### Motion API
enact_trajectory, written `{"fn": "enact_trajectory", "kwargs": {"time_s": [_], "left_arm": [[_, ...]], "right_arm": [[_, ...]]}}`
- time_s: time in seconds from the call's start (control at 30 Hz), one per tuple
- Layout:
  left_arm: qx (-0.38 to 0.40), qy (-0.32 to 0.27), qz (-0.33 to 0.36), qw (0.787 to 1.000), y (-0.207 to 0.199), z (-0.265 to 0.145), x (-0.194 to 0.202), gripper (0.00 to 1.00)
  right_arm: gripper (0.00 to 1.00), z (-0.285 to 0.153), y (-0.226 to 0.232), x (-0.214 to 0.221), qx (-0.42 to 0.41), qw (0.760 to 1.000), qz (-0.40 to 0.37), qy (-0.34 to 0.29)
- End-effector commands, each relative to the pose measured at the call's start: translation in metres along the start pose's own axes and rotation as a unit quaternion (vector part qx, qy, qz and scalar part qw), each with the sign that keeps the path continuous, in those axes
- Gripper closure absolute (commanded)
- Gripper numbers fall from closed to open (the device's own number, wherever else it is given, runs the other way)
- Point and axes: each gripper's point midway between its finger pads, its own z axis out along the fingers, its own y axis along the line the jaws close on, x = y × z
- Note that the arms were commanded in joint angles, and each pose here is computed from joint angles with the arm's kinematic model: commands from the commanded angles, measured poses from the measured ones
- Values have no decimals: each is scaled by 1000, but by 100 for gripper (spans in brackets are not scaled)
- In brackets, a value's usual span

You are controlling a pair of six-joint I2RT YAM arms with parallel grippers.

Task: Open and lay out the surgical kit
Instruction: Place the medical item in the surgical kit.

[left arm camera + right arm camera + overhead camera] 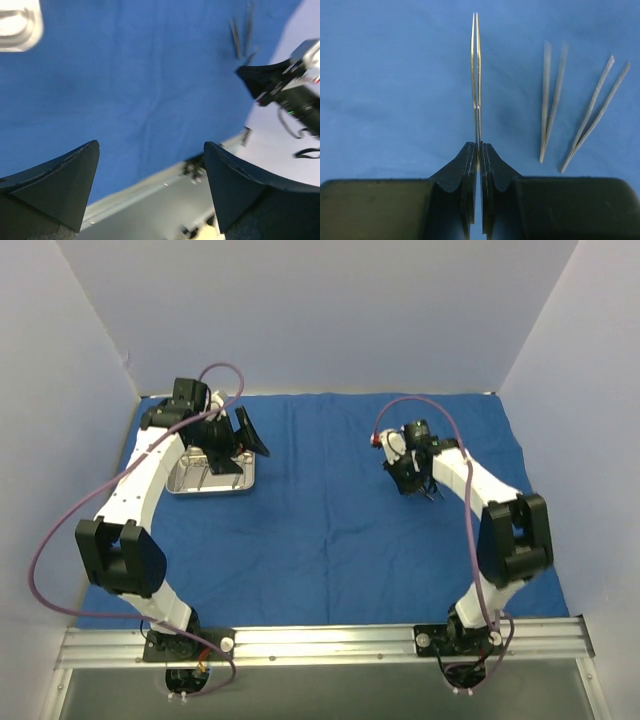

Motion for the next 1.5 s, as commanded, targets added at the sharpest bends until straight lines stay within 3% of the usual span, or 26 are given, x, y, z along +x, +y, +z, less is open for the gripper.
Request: {"fn": "enact_trajectory", "kwargs": {"time_s": [0.0,0.3,0.57,1.47], "left_arm": [[-73,-32,70,994,13,-18,-18,6],[-106,-34,96,989,19,-15,-28,6],[-100,-22,83,991,21,-6,-29,6],[-94,-17,87,992,19,-4,-37,6]], "right_arm": [[100,-6,-22,1,24,995,77,52],[100,16,-34,11,27,986,97,131],[100,19,-29,31,22,982,90,163],[96,49,-26,49,22,973,72,216]]}}
